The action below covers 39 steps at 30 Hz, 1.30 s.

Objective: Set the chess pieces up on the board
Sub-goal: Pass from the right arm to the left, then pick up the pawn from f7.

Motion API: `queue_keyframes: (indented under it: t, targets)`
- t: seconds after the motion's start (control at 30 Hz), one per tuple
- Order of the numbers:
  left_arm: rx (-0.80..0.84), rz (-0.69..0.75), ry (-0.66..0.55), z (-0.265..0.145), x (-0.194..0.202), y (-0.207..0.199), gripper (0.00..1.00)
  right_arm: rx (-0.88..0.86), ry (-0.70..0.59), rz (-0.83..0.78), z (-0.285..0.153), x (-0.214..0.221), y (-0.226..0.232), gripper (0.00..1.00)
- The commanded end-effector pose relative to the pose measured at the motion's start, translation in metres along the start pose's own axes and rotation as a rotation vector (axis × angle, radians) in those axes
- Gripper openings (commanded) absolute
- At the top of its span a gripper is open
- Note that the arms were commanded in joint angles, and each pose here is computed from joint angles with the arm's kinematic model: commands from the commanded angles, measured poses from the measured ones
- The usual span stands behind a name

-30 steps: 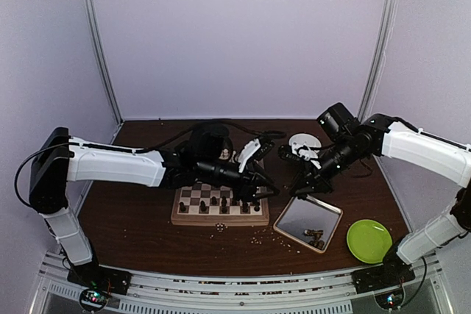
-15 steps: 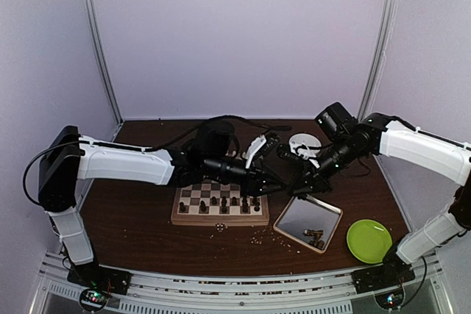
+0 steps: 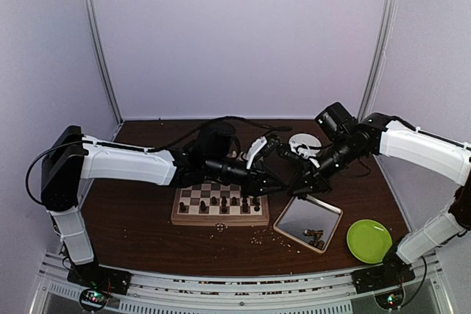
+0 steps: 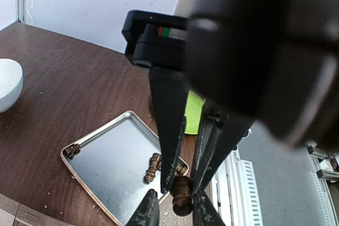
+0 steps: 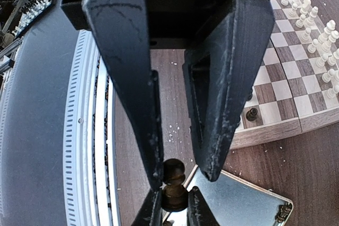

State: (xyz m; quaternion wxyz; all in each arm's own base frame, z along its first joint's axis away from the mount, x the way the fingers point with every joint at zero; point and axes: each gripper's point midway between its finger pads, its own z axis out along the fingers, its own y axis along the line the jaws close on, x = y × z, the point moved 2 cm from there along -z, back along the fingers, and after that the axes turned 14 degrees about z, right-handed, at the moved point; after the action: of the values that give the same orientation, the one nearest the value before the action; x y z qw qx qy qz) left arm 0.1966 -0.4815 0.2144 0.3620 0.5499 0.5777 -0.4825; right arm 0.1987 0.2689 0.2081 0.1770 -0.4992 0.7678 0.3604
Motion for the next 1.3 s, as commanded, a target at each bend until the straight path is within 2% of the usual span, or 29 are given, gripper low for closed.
queue_keyframes:
  t: [0.0, 0.2, 0.3, 0.4, 0.47, 0.6, 0.77, 0.9, 1.0, 1.1, 1.27]
  targets:
    - [0.023, 0.042, -0.056, 0.001, -0.019, 0.0, 0.19, -0.016, -0.028, -0.009, -0.005, -0.01, 0.006, 0.13]
    - [0.046, 0.039, -0.058, 0.001, -0.019, -0.004, 0.06, -0.007, -0.03, -0.01, -0.005, -0.01, 0.005, 0.14]
    - [0.03, 0.039, -0.056, -0.002, -0.021, -0.003, 0.02, 0.01, -0.022, -0.01, -0.006, -0.007, 0.003, 0.22]
    - [-0.017, 0.044, -0.026, -0.013, -0.022, 0.002, 0.02, 0.038, 0.004, -0.005, -0.008, 0.006, 0.0, 0.33]
    - [-0.076, 0.048, 0.028, -0.027, -0.019, 0.011, 0.02, 0.052, 0.022, -0.004, -0.01, 0.019, -0.002, 0.38]
    - [-0.225, 0.095, 0.178, -0.071, -0.014, 0.026, 0.02, 0.087, 0.057, 0.024, -0.008, 0.053, -0.012, 0.4]
    - [-0.451, 0.163, 0.464, -0.136, 0.016, 0.052, 0.02, 0.217, 0.107, 0.084, 0.003, 0.079, -0.043, 0.4]
    - [-0.549, 0.123, 0.666, -0.174, 0.046, 0.07, 0.02, 0.271, 0.119, 0.119, 0.003, 0.077, -0.061, 0.4]
    - [-0.589, 0.073, 0.688, -0.187, 0.056, 0.078, 0.02, 0.271, 0.139, 0.131, 0.007, 0.08, -0.065, 0.4]
    - [-0.631, 0.003, 0.764, -0.2, 0.074, 0.088, 0.02, 0.266, 0.157, 0.139, 0.011, 0.084, -0.066, 0.4]
    - [-0.569, -0.038, 0.831, -0.195, 0.104, 0.086, 0.03, 0.257, 0.173, 0.138, 0.013, 0.087, -0.067, 0.39]
